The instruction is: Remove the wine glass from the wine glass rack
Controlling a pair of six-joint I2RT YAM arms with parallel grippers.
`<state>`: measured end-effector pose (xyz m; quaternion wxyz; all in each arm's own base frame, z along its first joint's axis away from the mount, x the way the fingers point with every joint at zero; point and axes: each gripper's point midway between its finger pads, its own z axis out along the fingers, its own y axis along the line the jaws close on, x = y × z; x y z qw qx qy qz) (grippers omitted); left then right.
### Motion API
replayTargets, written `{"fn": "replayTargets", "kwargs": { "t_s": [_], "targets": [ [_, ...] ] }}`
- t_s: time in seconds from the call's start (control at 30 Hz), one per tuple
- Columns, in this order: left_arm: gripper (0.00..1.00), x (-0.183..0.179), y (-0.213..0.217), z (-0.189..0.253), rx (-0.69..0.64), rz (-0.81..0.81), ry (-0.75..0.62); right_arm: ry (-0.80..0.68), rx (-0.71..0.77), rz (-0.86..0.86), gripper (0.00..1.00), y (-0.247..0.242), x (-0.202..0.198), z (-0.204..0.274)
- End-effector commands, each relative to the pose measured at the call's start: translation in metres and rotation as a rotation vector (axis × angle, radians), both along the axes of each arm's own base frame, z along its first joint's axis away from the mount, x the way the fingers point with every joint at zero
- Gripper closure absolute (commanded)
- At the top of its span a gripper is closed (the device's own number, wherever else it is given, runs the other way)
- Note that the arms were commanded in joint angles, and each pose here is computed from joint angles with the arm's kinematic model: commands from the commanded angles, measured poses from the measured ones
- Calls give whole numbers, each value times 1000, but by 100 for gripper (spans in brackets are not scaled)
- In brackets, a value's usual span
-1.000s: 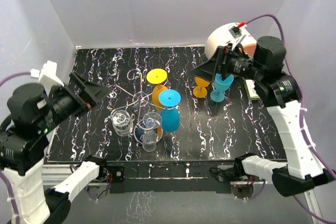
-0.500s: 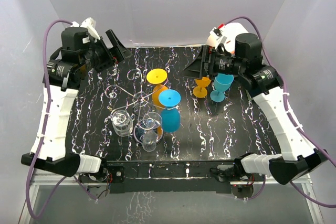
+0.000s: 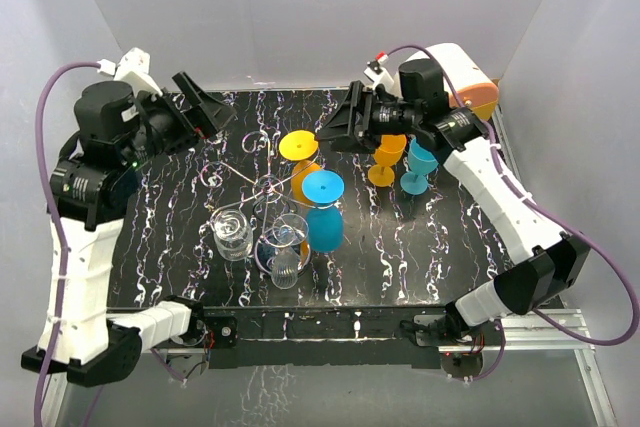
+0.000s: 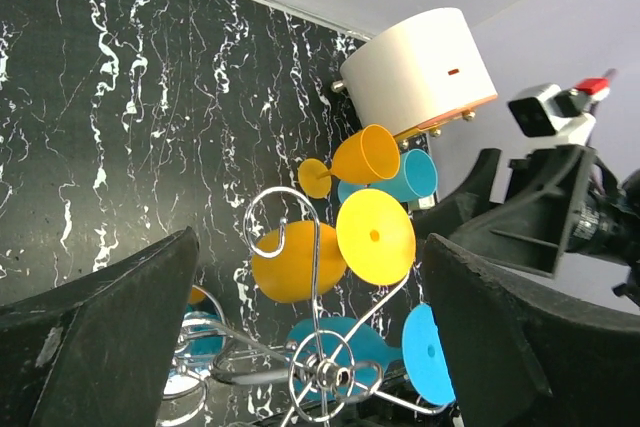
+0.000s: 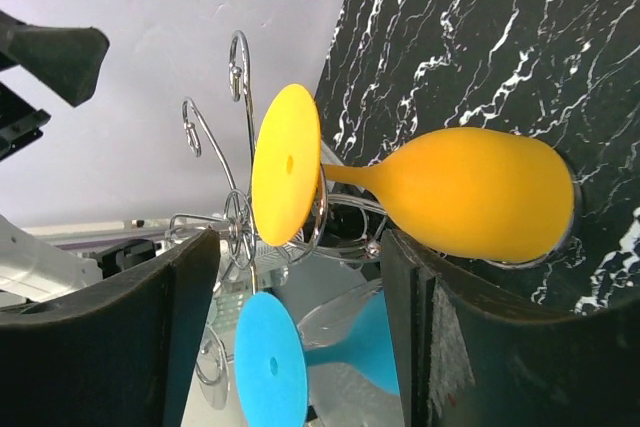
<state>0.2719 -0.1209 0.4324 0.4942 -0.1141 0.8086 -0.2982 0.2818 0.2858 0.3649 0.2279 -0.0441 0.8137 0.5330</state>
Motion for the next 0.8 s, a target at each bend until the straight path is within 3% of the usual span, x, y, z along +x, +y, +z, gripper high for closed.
{"fn": "replayTargets", "kwargs": {
  "t_s": [0.0, 0.27, 0.77],
  "targets": [
    [7, -16, 4, -2, -4, 8, 6, -86, 65, 4, 38, 16, 9, 28],
    [7, -35, 4, -5, -40, -6, 15, -109, 76, 9, 44, 34, 20, 27],
    [7, -48, 4, -11, -70, -7, 33, -115, 104, 17, 71, 49, 28, 24]
  ]
}}
